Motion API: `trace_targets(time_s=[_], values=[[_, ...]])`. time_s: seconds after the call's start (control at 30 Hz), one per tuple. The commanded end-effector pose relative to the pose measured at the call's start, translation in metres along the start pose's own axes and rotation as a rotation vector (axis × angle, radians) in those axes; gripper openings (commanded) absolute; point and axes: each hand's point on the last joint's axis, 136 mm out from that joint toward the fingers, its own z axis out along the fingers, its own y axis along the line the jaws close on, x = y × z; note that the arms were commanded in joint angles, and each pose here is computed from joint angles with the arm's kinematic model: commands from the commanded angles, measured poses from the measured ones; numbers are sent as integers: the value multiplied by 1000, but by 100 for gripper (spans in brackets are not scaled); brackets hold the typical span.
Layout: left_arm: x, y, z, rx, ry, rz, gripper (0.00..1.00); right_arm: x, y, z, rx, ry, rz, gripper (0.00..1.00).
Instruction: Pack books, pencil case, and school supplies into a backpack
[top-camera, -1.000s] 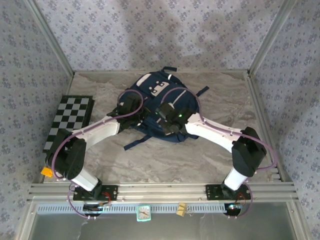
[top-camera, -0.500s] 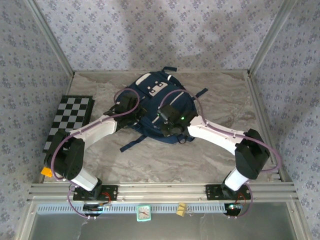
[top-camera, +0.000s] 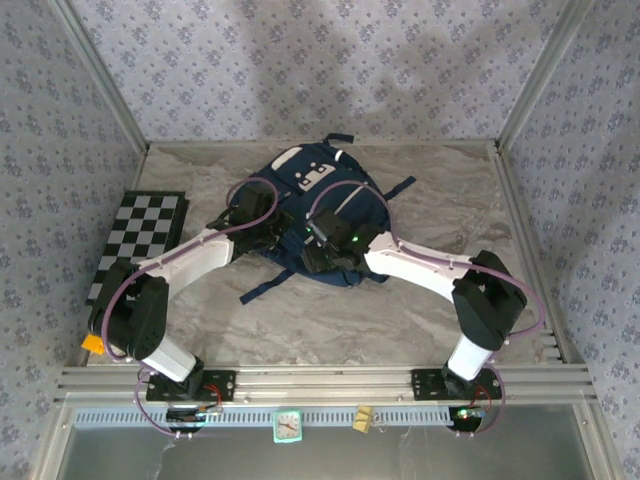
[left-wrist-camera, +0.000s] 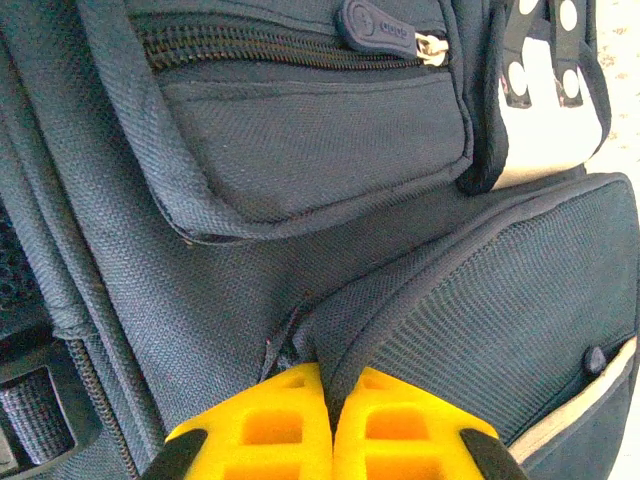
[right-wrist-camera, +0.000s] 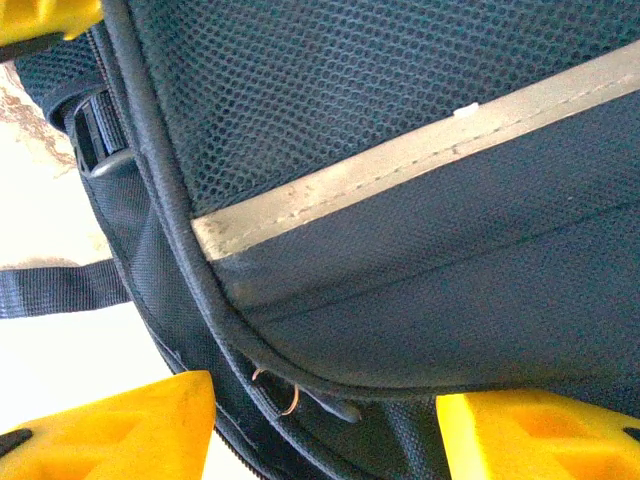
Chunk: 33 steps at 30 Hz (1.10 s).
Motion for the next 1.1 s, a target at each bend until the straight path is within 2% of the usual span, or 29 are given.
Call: trace_targets(time_s=[0.0,0.3,0.73,1.07], values=[[5,-49,-25,160,18,-72,0,-29,20,-3,-26,-151,-65,59],[4,-45,-25,156,9,-100,0,-23,37,1,-73,-192,-119,44],[1,-41,-27,145,-17,-99,0,-44,38,-21,-89,-316,-144,35],[-8,-37,-31,126,-57,-85,0,-28,23,-18,-61,-262,-149,12]])
